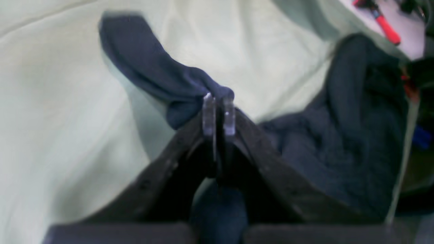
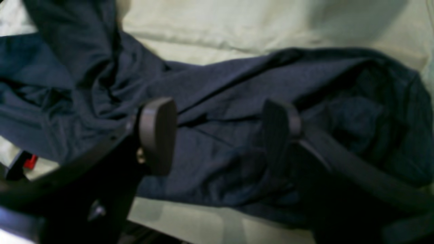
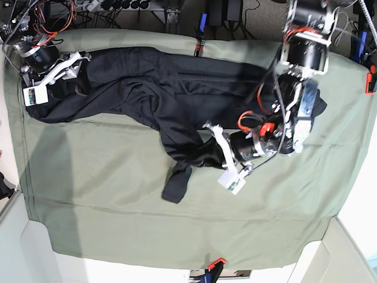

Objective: Fold the T-shirt properly
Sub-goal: 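Grasp the hanging sleeve with the left gripper and lift it onto the folded body, then lay the sleeve cuff onto the folded shirt with the left gripper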

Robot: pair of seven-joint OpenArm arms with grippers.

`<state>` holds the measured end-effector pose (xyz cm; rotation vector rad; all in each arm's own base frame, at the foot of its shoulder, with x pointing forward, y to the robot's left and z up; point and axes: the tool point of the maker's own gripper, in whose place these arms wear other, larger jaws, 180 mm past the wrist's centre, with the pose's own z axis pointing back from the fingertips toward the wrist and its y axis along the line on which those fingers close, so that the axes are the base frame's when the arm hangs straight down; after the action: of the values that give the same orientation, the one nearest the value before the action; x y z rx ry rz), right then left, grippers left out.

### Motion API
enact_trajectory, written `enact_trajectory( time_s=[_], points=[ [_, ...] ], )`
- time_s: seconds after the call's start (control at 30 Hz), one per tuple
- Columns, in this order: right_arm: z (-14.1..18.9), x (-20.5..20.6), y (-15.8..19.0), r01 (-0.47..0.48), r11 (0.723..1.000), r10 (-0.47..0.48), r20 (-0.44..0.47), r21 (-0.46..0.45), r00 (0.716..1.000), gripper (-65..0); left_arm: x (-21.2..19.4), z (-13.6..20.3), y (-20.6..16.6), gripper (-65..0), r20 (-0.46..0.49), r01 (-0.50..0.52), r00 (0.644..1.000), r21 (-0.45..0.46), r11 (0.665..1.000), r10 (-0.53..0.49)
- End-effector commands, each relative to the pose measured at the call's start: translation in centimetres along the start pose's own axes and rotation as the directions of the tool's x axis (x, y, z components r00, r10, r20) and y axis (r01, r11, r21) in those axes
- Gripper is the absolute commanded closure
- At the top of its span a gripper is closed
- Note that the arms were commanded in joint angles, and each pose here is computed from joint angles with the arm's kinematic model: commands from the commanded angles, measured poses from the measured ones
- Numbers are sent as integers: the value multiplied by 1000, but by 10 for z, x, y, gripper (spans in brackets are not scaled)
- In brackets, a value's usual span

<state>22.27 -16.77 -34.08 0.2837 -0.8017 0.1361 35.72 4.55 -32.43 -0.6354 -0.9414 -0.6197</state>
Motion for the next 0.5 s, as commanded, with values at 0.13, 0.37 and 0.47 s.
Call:
enact_trajectory(
  time_s=[0.13,0.37,0.47],
  points=[
    [4,11,-2,-30,999,31,41,-12,999,-399,-1,51,-20,0,-5,131,991,2,991,-131],
    [3,12,-2,-31,999,32,43,-12,999,-399,-43,78,-56,0,-144,151,977,-66,986,-159],
    [3,13,-2,-31,999,32,47,-12,998,-399,-59,83,-68,0,-182,107,976,-97,990,-123]
  ],
)
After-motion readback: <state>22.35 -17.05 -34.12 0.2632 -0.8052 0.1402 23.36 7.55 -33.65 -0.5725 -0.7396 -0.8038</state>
